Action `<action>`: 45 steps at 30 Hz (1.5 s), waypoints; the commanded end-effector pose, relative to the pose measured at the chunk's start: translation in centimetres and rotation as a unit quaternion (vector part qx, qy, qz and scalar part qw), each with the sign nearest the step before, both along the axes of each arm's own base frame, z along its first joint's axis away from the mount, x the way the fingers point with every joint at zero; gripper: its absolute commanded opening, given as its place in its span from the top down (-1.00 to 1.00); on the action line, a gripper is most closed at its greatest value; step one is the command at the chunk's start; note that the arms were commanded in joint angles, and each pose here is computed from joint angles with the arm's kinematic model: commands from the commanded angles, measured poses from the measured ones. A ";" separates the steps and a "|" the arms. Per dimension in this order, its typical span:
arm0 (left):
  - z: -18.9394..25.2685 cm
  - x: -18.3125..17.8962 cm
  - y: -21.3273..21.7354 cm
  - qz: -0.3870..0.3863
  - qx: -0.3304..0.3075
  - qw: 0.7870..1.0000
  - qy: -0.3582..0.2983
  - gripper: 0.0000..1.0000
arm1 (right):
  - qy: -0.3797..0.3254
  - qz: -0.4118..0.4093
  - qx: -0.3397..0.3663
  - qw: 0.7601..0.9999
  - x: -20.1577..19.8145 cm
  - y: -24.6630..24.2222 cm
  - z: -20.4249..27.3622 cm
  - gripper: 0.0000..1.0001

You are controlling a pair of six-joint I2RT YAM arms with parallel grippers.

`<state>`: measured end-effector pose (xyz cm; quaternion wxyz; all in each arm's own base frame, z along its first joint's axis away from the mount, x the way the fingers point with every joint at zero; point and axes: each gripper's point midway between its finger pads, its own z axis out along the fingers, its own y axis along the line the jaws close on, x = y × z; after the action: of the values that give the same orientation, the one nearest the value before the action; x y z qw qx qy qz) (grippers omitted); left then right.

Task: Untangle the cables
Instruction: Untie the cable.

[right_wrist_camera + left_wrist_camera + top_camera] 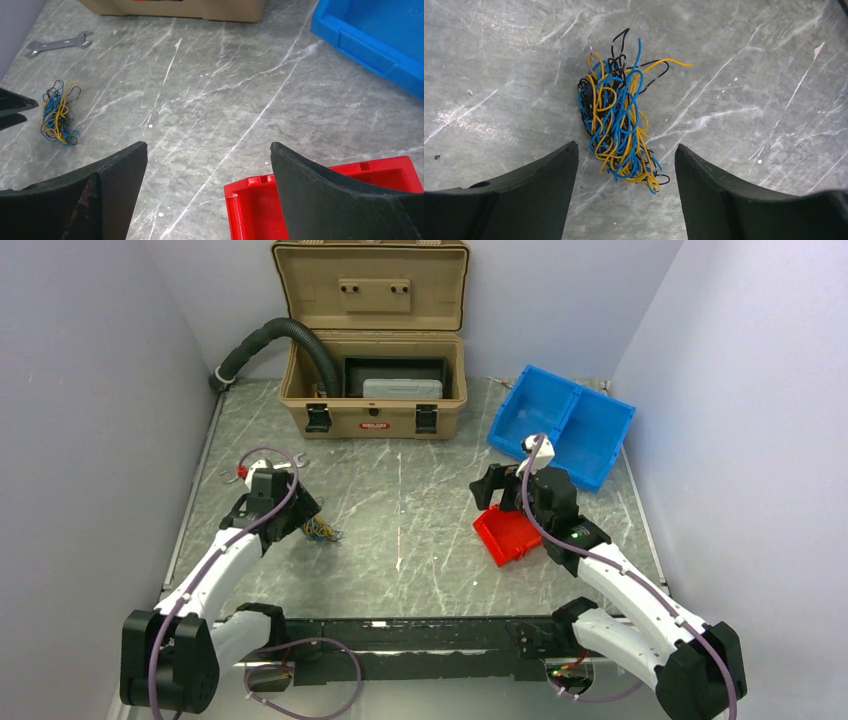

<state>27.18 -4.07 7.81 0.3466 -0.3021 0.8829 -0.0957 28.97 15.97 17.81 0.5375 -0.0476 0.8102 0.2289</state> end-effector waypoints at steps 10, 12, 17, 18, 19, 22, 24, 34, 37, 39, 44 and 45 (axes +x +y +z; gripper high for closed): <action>-3.0 -0.4 1.0 0.056 0.008 0.996 0.075 -0.25 | -0.032 0.015 0.028 0.999 0.7 1.1 2.2 -0.89; -3.8 -0.5 0.4 0.049 -0.005 0.995 0.084 -0.18 | -0.028 0.017 0.030 0.999 0.6 1.1 1.9 -0.88; -5.5 0.1 -2.5 0.000 -0.068 0.994 0.083 0.49 | -0.024 0.022 0.032 0.999 0.3 1.3 1.7 -0.88; -5.5 0.3 -3.4 -0.016 -0.085 0.993 0.079 0.87 | -0.024 0.023 0.030 0.999 0.3 1.3 1.7 -0.88; -5.3 0.4 -4.3 -0.032 -0.100 0.992 0.075 1.00 | -0.023 0.022 0.026 0.999 0.3 1.2 1.7 -0.88; -3.6 1.3 -7.7 -0.109 -0.135 0.984 0.029 1.00 | -0.019 0.018 0.018 0.999 0.4 1.0 1.5 -0.88; -0.7 2.1 -11.4 -0.202 -0.167 0.964 -0.035 1.00 | -0.017 0.024 0.020 0.999 0.2 1.2 1.4 -0.89; 6.9 1.4 -21.7 -0.467 -0.243 0.825 -0.208 1.00 | 0.048 0.105 0.048 0.992 -0.7 4.6 -1.6 -0.85; 5.5 2.2 -22.2 -0.484 -0.237 0.816 -0.208 1.00 | 0.088 0.125 0.042 0.987 -0.8 5.8 -3.8 -0.75; 4.6 2.3 -22.6 -0.495 -0.242 0.807 -0.215 1.00 | 0.116 0.137 0.029 0.983 -0.8 7.0 -5.2 -0.68; 3.0 2.3 -23.4 -0.525 -0.247 0.786 -0.213 1.00 | 0.119 0.219 0.031 0.968 -1.9 12.4 -6.0 -0.39; 3.0 2.4 -23.4 -0.523 -0.247 0.787 -0.214 1.00 | 0.116 0.229 0.035 0.966 -2.1 13.2 -5.9 -0.37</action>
<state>28.65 -26.16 7.65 0.2864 0.0880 0.8080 -0.5073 26.53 24.38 8.33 0.3448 -0.1379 0.8742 0.3128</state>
